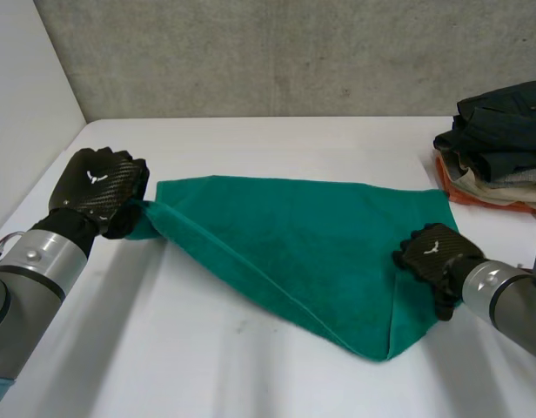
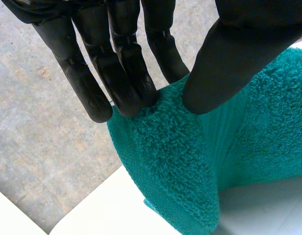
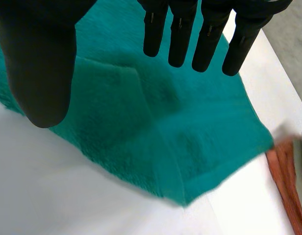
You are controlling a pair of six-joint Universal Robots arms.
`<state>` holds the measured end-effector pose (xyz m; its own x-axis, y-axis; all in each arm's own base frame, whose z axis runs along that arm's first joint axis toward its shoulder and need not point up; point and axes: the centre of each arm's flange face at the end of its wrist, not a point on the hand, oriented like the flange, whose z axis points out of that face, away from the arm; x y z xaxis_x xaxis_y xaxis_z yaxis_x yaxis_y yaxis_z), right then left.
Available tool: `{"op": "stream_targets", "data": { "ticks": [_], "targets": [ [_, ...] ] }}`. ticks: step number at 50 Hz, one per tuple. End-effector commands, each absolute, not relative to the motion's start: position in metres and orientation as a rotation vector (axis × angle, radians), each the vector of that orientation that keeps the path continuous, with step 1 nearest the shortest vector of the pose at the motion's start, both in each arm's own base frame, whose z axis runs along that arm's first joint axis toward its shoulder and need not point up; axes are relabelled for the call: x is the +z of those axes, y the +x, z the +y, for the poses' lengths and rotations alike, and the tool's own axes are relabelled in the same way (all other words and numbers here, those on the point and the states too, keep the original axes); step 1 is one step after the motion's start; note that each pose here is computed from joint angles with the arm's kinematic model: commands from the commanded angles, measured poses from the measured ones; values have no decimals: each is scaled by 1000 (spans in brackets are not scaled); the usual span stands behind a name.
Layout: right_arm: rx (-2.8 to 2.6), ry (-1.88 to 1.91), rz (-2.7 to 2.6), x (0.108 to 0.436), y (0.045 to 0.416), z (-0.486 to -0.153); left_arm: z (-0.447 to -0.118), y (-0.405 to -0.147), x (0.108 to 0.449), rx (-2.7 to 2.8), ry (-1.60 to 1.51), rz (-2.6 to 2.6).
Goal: Fold the laundry.
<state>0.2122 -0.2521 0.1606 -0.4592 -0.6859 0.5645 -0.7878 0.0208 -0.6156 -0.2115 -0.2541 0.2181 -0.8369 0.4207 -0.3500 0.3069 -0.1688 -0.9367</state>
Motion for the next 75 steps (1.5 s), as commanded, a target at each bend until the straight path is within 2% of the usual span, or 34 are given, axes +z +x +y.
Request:
{"op": "stream_targets", "data": {
  "ticks": [1, 14, 23, 24, 29, 37, 41, 43, 49, 56, 58, 63, 66, 75],
  "targets": [
    [1443, 1665, -2123, 157, 224, -243, -254, -211, 217, 2172, -865, -1978],
    [1386, 1703, -2078, 129, 222, -253, -254, -210, 217, 2174, -862, -1978],
    [1535, 1575, -1977, 136, 222, -270, -256, -209, 219, 2185, -852, -1980],
    [1552, 1552, -1957, 140, 221, -271, -256, -208, 221, 2193, -847, -1977],
    [1694, 1387, -1800, 202, 215, -269, -255, -207, 235, 2244, -841, -1939],
    [1730, 1321, -1751, 277, 205, -247, -237, -204, 286, 2338, -831, -1844],
    [1681, 1303, -1807, 305, 193, -236, -225, -201, 310, 2381, -816, -1798],
    [1643, 1322, -1844, 307, 191, -231, -220, -200, 314, 2379, -808, -1793],
    [1477, 1413, -2031, 283, 186, -221, -219, -199, 298, 2319, -815, -1853],
    [1494, 1378, -2159, 212, 189, -260, -234, -203, 239, 2099, -850, -2048],
    [1562, 1327, -2129, 209, 190, -266, -237, -204, 233, 2079, -850, -2066],
    [1694, 1245, -2092, 209, 195, -277, -243, -204, 233, 2095, -837, -2054],
    [1690, 1221, -2177, 197, 197, -288, -242, -204, 235, 2104, -833, -2045],
    [1553, 1387, -2365, 164, 237, -312, -237, -207, 233, 2090, -845, -2039]
  ]
}}
